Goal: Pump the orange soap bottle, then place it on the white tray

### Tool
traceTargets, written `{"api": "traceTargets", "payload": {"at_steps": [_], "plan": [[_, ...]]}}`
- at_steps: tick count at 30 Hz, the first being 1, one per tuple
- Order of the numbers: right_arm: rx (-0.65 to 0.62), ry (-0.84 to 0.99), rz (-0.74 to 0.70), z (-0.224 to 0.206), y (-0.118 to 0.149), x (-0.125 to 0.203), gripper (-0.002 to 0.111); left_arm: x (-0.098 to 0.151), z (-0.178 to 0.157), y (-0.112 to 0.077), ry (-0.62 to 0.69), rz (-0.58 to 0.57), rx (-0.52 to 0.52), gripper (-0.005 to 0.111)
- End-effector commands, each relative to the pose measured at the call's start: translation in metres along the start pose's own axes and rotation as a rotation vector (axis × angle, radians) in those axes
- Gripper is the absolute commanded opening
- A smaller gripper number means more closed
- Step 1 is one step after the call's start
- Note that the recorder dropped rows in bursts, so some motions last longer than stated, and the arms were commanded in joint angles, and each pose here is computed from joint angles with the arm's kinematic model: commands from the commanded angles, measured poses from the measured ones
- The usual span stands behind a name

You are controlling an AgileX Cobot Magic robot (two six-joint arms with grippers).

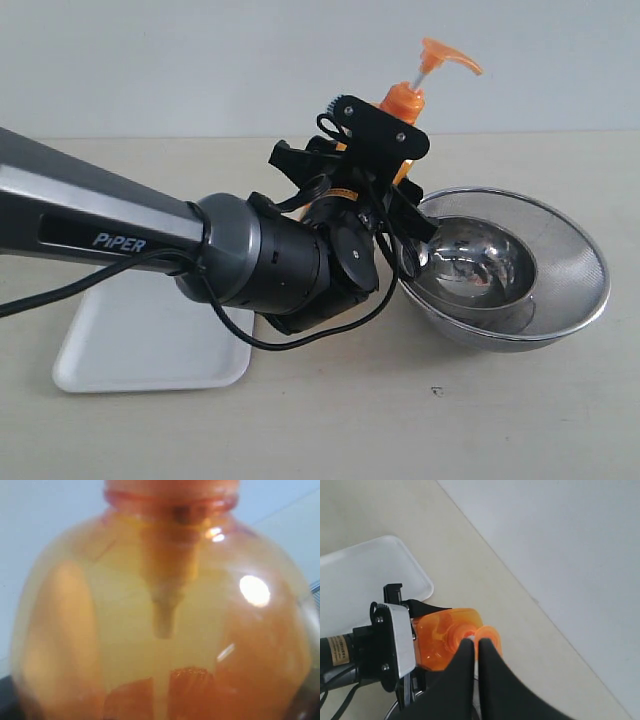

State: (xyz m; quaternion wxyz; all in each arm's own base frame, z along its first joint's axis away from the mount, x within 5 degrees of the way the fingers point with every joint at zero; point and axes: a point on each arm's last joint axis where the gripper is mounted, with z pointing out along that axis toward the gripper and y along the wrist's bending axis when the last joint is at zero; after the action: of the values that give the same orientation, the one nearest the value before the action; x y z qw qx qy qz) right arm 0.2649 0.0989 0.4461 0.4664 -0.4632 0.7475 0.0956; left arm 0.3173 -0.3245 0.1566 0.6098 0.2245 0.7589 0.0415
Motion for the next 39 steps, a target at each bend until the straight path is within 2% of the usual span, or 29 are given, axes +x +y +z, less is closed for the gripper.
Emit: {"api": "traceTargets", "payload": {"at_steps": [1,13,20,25,39], "plan": [[0.067,-0.03,0.008,-0.024,0.006,-0.007,0.0,-0.014,-0.003,0.002,-0.054,-0.003,-0.013,0.005],[0.195,-0.11,-0.013,-0.088,0.029,-0.017,0.0,-0.014,-0.003,0.002,-0.054,-0.003,-0.013,0.005],[0.334,-0.09,0.003,-0.124,0.038,-0.013,0.0,-0.014,-0.003,0.002,-0.054,-0.003,-0.013,0.005],[0.351,-0.102,0.0,-0.146,0.052,-0.01,0.0,-0.014,-0.003,0.002,-0.054,-0.003,-0.013,0.005],[0.546,-0.135,0.111,-0.213,0.086,0.008,0.0,-0.014,-0.003,0.002,-0.054,-0.003,-0.013,0.005]]}}
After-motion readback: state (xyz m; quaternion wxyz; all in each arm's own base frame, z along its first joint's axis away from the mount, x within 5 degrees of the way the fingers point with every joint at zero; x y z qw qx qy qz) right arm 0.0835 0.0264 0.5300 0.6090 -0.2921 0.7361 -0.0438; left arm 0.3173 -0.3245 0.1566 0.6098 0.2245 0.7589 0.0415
